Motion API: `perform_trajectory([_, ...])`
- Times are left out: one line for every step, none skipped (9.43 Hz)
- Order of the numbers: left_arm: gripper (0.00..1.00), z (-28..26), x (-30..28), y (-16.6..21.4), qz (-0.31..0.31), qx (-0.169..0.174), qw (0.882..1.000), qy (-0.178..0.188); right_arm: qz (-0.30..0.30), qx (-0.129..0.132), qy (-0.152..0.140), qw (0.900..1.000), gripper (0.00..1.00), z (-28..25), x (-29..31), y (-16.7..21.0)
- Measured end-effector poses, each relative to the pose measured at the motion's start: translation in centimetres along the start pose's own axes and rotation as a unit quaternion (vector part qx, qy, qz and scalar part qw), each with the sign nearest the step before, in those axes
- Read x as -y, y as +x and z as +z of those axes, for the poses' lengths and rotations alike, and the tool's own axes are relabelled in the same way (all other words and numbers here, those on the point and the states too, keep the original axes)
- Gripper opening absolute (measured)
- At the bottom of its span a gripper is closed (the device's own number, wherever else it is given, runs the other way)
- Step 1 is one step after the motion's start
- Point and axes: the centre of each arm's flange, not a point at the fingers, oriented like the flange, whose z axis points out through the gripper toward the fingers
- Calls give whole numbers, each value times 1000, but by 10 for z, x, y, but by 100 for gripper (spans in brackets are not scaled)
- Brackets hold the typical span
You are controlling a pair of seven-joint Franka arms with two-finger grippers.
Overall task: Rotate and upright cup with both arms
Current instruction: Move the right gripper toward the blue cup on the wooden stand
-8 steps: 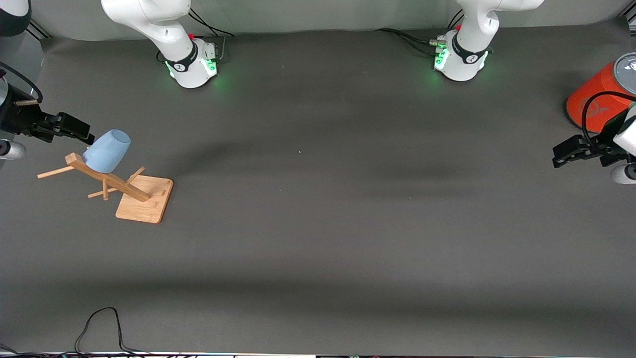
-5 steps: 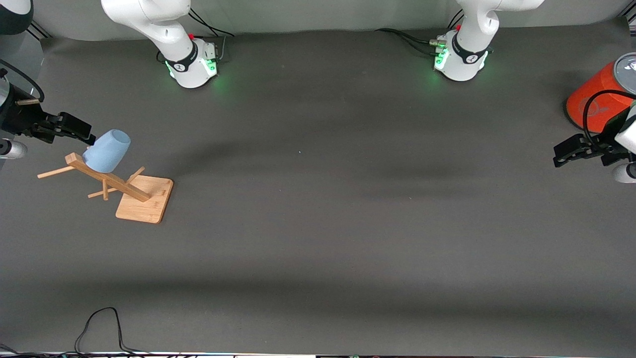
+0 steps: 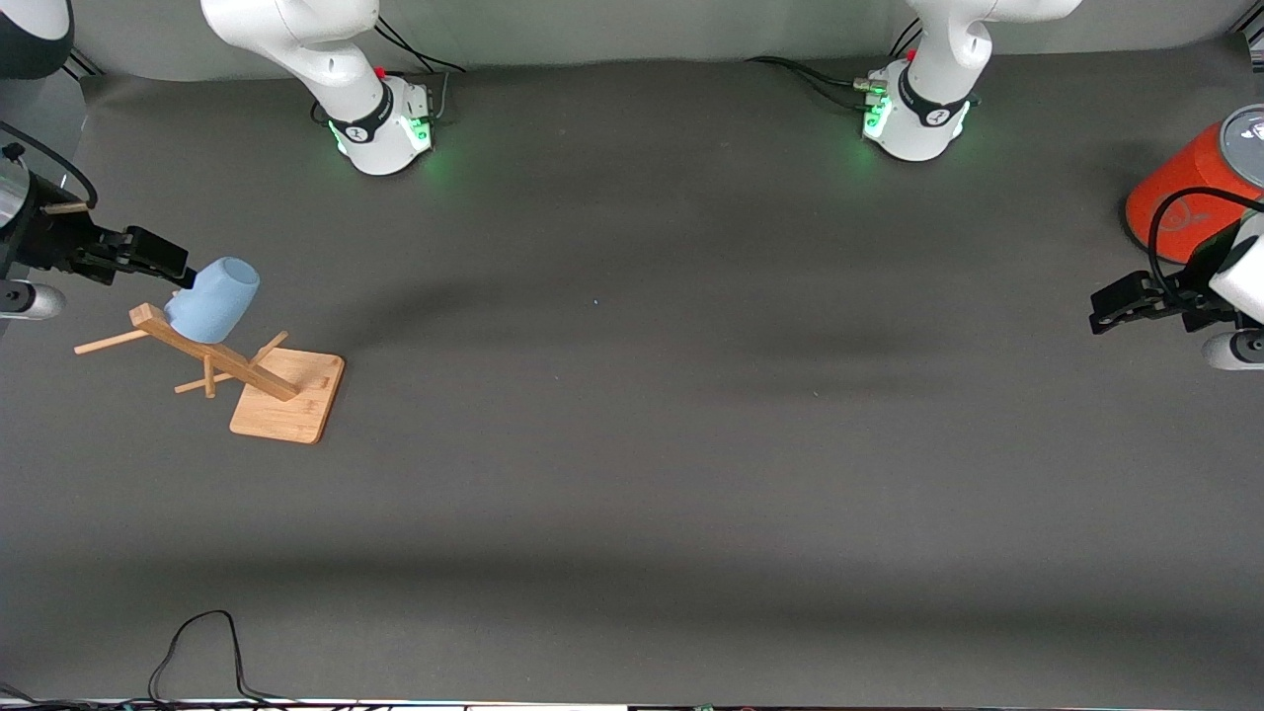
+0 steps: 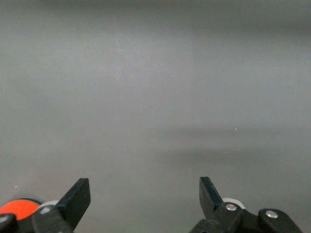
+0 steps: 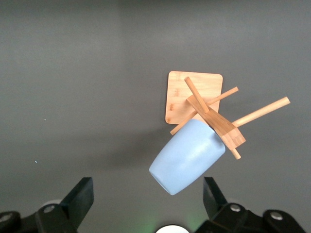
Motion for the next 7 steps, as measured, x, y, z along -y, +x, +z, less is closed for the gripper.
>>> perform_trajectory([100, 4, 0, 2, 0, 3, 1000, 0, 9, 6, 2, 1000, 100, 8, -12, -6])
perform_trajectory([100, 10, -1, 6, 0, 8, 1000, 2, 18, 6, 6, 1000, 100, 11, -23, -14])
perform_trajectory([100, 18, -3, 13, 0, 14, 1000, 3, 27, 4, 10, 1000, 100, 9, -35, -23])
perform_trajectory([100, 28, -5, 21, 1, 19, 1000, 4, 34, 1, 13, 999, 100, 5, -44, -30])
perform_trajectory([100, 36, -8, 28, 2, 24, 1000, 1, 46, 0, 15, 999, 100, 4, -48, -32])
perform_trajectory([100, 39, -11, 33, 3, 25, 1000, -2, 72, 1, 15, 997, 100, 5, -52, -31])
perform_trajectory([100, 40, -14, 34, 4, 26, 1000, -4, 107, 5, 22, 994, 100, 8, -58, -30])
